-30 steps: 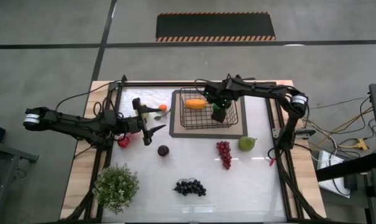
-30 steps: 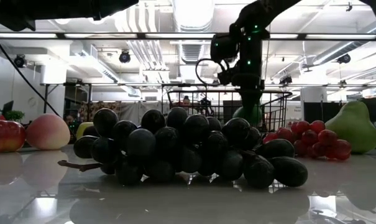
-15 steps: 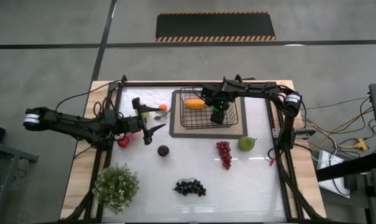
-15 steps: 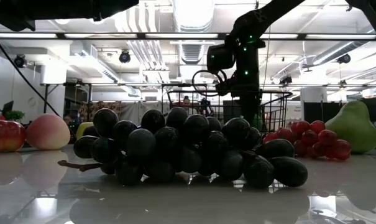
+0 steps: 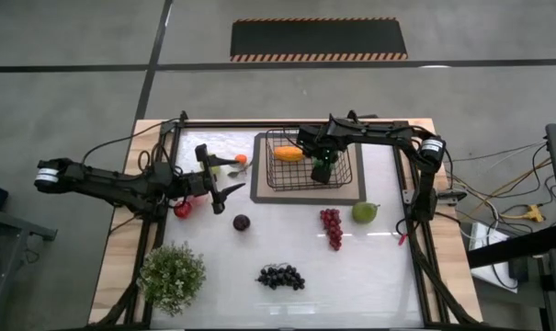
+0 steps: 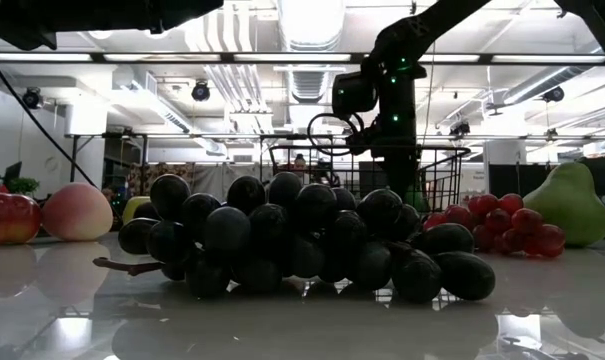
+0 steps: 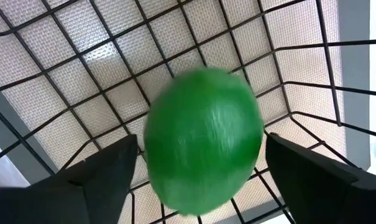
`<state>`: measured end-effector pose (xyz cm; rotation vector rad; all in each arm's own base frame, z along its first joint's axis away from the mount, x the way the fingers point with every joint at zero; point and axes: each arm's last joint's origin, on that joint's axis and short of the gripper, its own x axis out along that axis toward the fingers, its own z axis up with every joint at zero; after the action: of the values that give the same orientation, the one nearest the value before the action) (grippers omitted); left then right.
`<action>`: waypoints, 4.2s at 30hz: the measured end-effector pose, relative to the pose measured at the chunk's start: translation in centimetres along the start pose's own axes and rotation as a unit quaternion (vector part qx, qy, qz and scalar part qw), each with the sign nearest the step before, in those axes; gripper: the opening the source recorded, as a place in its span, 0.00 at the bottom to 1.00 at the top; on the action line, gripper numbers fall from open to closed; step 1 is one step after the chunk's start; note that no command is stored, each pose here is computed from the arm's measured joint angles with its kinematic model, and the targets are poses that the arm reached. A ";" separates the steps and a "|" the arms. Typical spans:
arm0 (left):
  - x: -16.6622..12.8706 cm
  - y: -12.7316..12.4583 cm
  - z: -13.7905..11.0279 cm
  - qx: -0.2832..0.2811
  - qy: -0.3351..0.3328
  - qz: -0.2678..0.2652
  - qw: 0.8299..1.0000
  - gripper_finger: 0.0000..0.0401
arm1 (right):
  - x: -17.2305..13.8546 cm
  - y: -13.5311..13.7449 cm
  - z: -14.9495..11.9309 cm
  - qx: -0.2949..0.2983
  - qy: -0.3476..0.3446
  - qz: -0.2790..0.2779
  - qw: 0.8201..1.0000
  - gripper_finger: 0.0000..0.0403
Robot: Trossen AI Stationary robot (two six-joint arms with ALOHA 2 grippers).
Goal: Build produce basket
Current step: Put the orange tangerine into the black wire basket
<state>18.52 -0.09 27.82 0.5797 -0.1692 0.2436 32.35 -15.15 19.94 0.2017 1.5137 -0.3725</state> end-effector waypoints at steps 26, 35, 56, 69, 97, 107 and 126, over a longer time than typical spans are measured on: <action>0.6 -0.6 -0.8 -0.129 0.028 0.002 0.991 0.68 | -13.4 4.9 -5.7 -0.016 -0.201 0.020 0.979 0.82; 1.9 -1.8 -2.7 -0.233 0.153 0.037 0.960 0.68 | -15.0 9.0 -10.9 -0.062 -0.327 0.075 0.940 0.82; 5.3 2.3 -4.3 -0.143 0.529 -0.016 0.837 0.68 | -9.5 12.2 -15.8 -0.105 -0.400 0.121 0.902 0.81; 8.0 4.8 -11.9 -0.111 0.610 -0.064 0.782 0.68 | -8.0 13.2 -16.9 -0.109 -0.386 0.139 0.905 0.81; 7.8 6.5 -17.6 -0.160 0.628 -0.051 0.760 0.56 | -6.7 13.3 -17.1 -0.086 -0.373 0.147 0.912 0.81; 7.7 6.3 -18.2 -0.171 0.637 -0.046 0.750 0.47 | -6.5 13.4 -17.1 -0.078 -0.375 0.152 0.911 0.81; 7.7 6.4 -18.1 -0.179 0.637 -0.035 0.748 0.21 | -6.4 13.4 -17.1 -0.078 -0.374 0.151 0.911 0.81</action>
<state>25.78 16.57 17.92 -0.0644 1.1303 0.4754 21.10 4.07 24.05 0.1394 0.7281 -0.0548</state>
